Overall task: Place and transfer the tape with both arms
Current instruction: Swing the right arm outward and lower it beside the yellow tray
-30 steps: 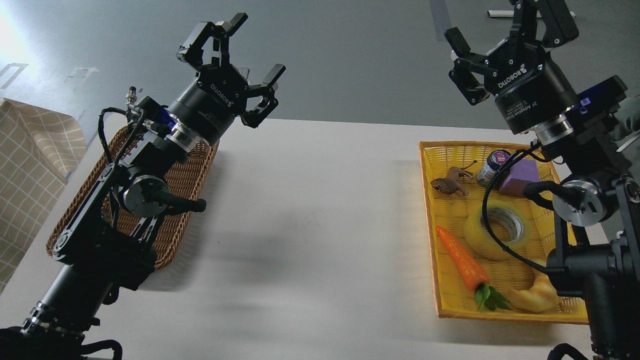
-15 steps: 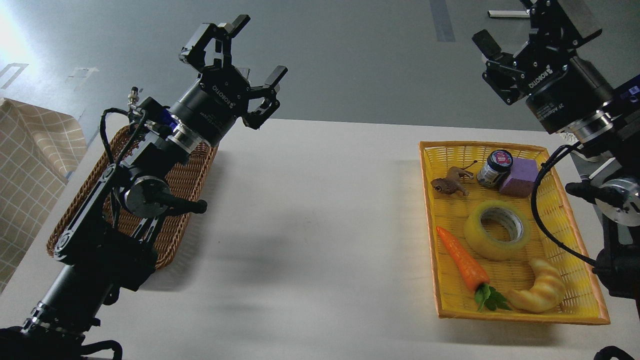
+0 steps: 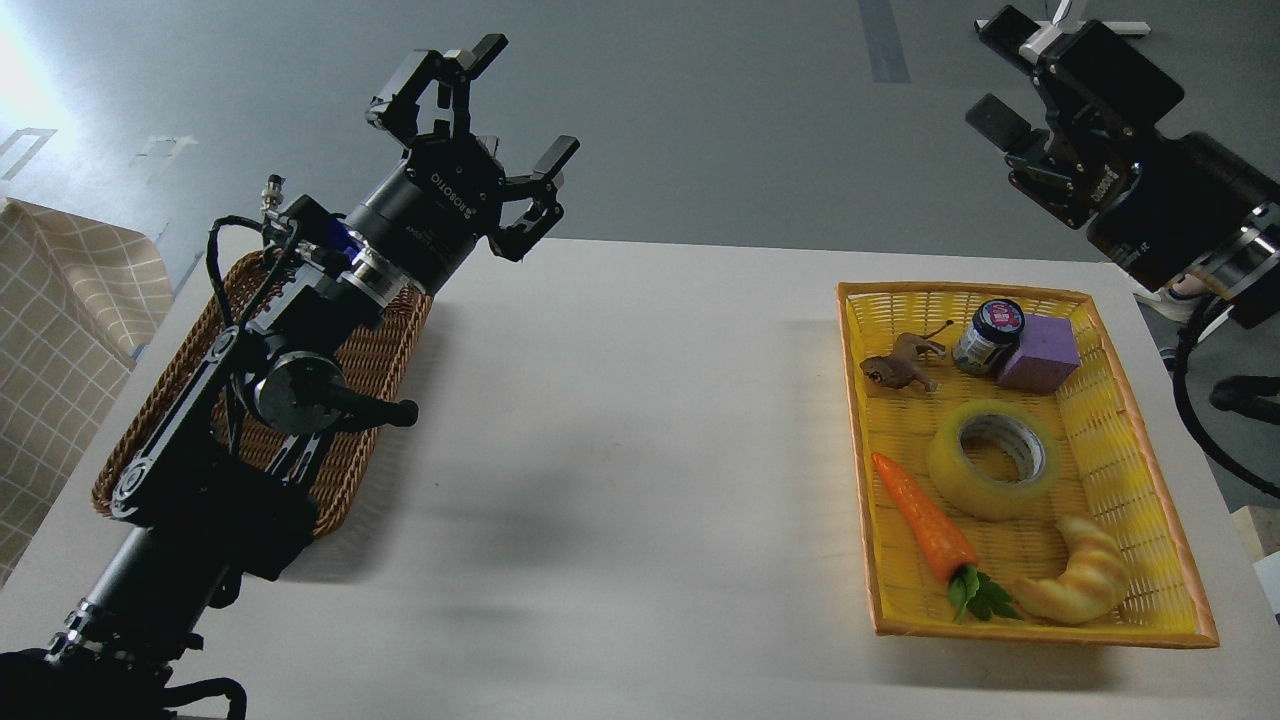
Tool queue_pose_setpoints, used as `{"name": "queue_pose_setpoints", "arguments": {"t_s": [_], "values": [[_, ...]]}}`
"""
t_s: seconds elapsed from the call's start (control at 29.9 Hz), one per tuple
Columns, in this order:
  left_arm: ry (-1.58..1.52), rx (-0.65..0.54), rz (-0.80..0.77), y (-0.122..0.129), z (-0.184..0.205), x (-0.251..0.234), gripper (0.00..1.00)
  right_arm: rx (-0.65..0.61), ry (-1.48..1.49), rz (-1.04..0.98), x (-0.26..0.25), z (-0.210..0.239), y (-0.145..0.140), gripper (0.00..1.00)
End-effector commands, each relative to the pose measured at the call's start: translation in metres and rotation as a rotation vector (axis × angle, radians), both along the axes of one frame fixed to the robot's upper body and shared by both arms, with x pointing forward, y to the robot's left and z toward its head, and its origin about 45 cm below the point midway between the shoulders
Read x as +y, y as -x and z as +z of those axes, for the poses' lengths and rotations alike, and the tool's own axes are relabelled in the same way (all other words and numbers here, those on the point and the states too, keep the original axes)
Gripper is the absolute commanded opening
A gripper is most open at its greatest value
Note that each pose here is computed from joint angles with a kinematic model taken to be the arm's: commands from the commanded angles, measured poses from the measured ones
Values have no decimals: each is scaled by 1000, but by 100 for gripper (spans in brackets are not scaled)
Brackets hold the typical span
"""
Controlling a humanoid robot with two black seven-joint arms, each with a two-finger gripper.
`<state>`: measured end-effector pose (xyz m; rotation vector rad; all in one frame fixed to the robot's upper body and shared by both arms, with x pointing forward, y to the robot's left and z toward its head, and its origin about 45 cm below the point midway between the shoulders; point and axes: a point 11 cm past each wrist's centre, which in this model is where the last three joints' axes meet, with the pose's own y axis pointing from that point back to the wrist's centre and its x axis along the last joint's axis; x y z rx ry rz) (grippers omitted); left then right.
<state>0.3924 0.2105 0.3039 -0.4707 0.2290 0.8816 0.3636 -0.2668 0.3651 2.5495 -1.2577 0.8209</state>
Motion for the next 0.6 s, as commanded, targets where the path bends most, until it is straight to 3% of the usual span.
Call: {"name": "queue_pose_setpoints", "arguments": {"t_s": [0.0, 0.27, 0.57], "values": [[-1, -5, 1, -1, 2, 1, 98, -9, 116, -48, -9, -11, 2, 99], [1, -3, 5, -1, 2, 1, 98, -85, 82, -116, -32, 15, 4, 100], [0, -1, 8, -2, 1, 1, 98, -50, -32, -125, -36, 4, 12, 100]]}}
